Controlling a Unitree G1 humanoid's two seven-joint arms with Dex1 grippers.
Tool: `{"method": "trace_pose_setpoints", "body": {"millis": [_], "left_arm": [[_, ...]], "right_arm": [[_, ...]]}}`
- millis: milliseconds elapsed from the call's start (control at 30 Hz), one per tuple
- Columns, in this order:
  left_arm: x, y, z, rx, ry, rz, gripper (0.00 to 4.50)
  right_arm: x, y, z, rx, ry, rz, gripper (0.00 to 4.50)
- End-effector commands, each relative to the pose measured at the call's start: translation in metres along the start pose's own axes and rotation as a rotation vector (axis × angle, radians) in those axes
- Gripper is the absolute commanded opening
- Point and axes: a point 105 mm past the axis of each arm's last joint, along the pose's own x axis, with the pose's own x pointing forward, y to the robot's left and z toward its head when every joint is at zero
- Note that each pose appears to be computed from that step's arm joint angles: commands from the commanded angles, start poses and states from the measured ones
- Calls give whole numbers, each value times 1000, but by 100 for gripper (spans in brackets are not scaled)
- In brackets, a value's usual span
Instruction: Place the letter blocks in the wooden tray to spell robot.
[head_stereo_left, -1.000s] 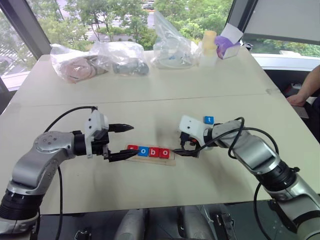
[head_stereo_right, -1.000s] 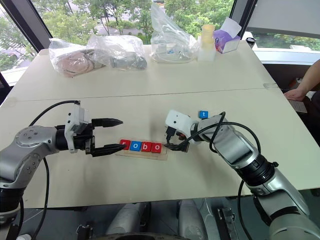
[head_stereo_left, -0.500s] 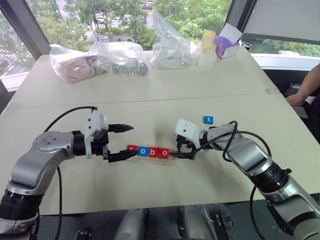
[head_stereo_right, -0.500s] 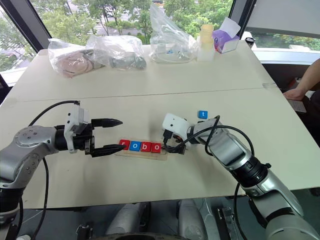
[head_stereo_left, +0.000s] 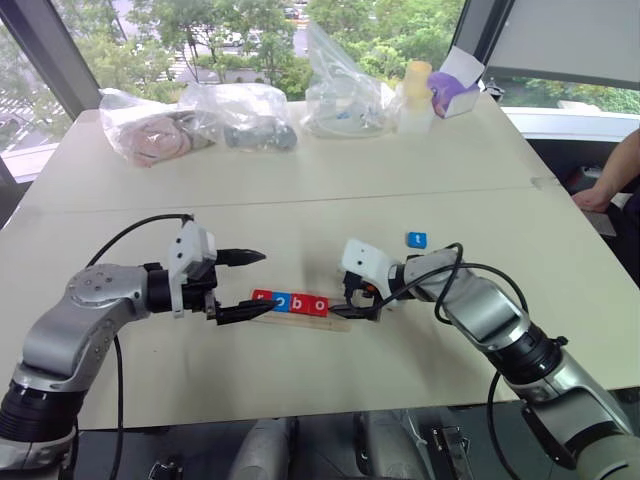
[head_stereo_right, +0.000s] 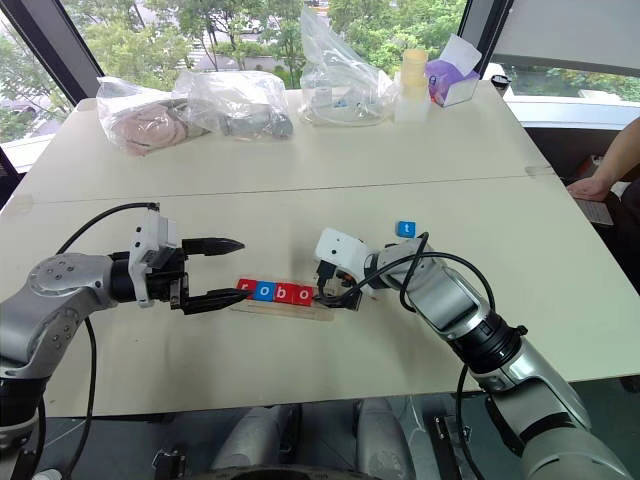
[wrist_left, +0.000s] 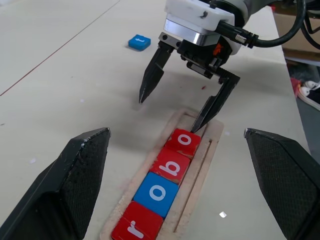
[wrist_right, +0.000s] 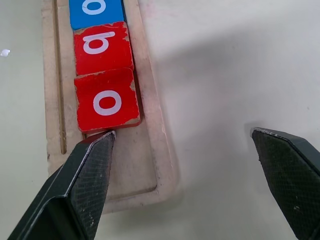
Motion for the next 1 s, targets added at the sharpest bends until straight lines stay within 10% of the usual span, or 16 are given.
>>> {"method": "trace_pose_setpoints", "body": {"millis": [33,400,1000], "left_arm": [[-4,-1,12,43,-23,6,450],[1,-2,9,36,-41,6,450],[8,0,10,40,-67,0,450]], "right_arm": [[-13,-15,9,-25,-20,-54,445],[-96,-105,-6,416,-136,-647,445],[-58,-104,-64,855,17,-888,445]]}}
